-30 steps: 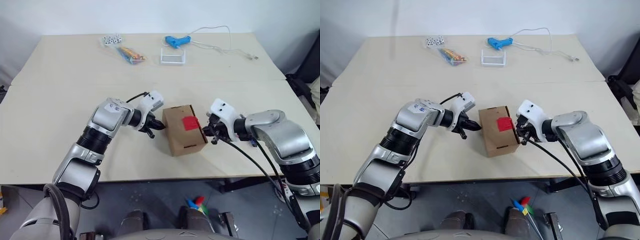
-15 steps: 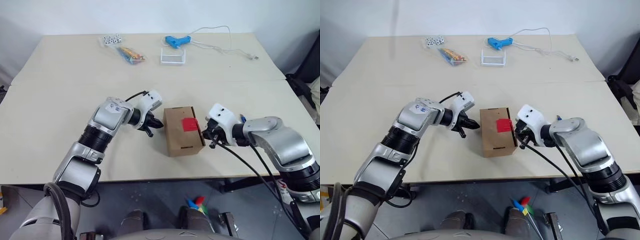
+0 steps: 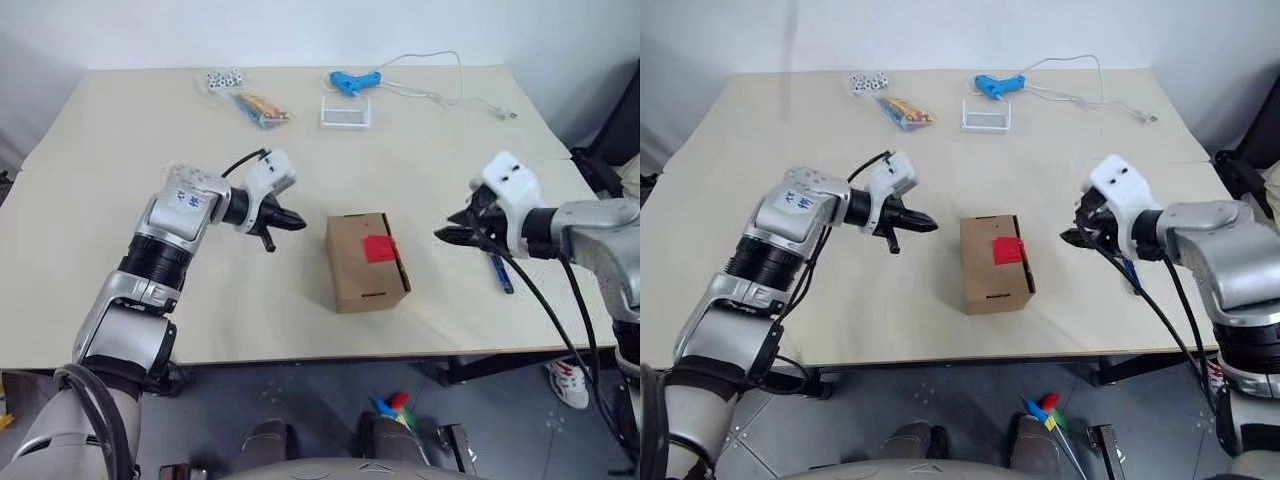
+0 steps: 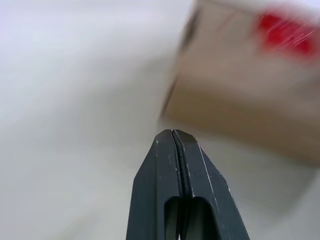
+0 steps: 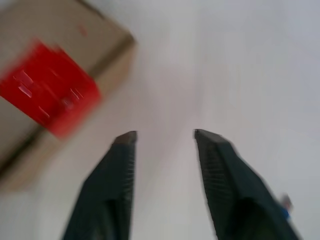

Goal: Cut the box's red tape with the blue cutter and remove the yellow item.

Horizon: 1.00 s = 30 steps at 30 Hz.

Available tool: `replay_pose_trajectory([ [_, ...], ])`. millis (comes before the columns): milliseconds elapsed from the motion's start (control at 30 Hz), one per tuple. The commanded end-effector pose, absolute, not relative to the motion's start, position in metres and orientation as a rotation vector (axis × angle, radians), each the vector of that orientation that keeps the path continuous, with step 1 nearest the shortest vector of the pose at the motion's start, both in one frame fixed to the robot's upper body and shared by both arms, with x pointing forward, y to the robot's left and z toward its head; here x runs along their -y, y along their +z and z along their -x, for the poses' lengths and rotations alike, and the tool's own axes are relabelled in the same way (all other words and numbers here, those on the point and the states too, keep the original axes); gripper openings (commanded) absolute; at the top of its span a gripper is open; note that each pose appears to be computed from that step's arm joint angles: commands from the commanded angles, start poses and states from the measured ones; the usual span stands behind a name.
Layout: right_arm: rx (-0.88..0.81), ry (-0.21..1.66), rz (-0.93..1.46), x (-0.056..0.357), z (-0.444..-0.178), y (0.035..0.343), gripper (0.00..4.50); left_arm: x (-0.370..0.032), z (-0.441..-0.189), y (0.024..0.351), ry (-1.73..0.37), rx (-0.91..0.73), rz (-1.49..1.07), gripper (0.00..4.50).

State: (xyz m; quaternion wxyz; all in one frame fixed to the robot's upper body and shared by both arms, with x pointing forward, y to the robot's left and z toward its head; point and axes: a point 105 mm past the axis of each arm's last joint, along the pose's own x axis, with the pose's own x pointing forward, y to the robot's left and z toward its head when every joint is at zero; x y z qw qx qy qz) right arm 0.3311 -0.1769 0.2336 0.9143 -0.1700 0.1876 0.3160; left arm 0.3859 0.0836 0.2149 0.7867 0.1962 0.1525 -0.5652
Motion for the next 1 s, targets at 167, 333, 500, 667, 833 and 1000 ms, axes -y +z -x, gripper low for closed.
replay_pose_trajectory([
  [167,-0.430,0.647,0.216,0.160,-0.325,0.241,4.46,-0.056,-0.359,0.235,-1.472,-0.227,-0.479,0.00],
  [333,-0.495,0.640,0.160,0.152,-0.326,0.225,4.46,-0.047,-0.357,0.221,-1.518,-0.273,-0.525,0.00],
  [500,-0.510,0.634,0.118,0.145,-0.329,0.214,4.46,-0.034,-0.357,0.217,-1.540,-0.288,-0.532,0.00],
  [667,-0.541,0.620,0.100,0.143,-0.332,0.202,4.46,-0.028,-0.363,0.206,-1.513,-0.310,-0.556,0.00],
  [833,-0.573,0.593,0.094,0.147,-0.335,0.189,4.46,-0.031,-0.363,0.191,-1.515,-0.352,-0.602,0.00],
  [1000,-0.595,0.570,0.101,0.152,-0.337,0.180,4.46,-0.036,-0.363,0.182,-1.517,-0.374,-0.639,0.00],
])
